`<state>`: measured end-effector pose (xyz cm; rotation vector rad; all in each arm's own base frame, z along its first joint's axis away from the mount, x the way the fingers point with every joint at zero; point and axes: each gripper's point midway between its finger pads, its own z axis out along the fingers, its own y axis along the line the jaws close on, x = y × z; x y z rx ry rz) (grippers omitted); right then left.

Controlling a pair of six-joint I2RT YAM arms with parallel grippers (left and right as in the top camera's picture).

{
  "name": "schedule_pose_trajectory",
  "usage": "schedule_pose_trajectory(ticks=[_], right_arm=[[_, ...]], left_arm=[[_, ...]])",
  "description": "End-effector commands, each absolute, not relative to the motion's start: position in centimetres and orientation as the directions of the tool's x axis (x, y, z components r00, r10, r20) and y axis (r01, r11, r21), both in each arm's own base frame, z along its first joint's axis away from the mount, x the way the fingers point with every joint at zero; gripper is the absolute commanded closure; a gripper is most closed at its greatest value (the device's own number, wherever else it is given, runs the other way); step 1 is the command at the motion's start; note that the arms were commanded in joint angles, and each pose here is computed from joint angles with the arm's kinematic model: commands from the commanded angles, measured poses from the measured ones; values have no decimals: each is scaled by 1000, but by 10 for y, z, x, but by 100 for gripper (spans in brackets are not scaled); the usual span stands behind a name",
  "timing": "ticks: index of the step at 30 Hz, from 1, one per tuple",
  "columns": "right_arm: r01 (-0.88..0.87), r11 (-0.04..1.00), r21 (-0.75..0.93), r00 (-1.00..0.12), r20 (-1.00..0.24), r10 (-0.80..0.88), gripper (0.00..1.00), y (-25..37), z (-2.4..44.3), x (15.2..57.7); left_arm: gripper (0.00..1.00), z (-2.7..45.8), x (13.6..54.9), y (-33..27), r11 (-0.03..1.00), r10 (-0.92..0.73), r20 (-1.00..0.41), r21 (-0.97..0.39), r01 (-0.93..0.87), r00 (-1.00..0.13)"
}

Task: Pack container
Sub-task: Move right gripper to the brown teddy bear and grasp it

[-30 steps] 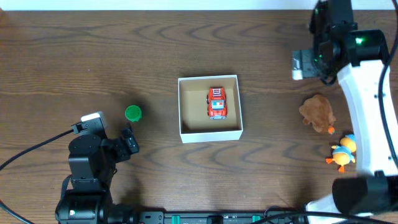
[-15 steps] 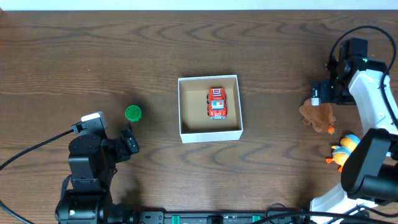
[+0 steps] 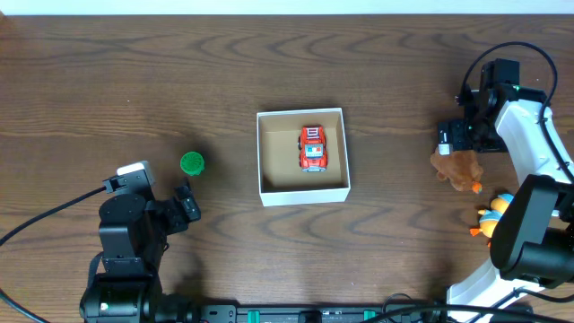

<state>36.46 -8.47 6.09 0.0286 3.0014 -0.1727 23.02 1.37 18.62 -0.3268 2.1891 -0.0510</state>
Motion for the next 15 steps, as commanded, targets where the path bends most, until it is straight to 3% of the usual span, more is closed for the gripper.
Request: schedule_pose_trajectory(ticks=[1,15], right_arm=[[-18,996,-87,-992,-123,-29,1,-76,56,364],[-38,997,-73,-997,-59,-42,1,-72,49,347]], left_arm=[[2,196,231,14,962,-259,-796,-164,-217,-547],[2,196,231,14,962,-259,-796,-164,-217,-547]])
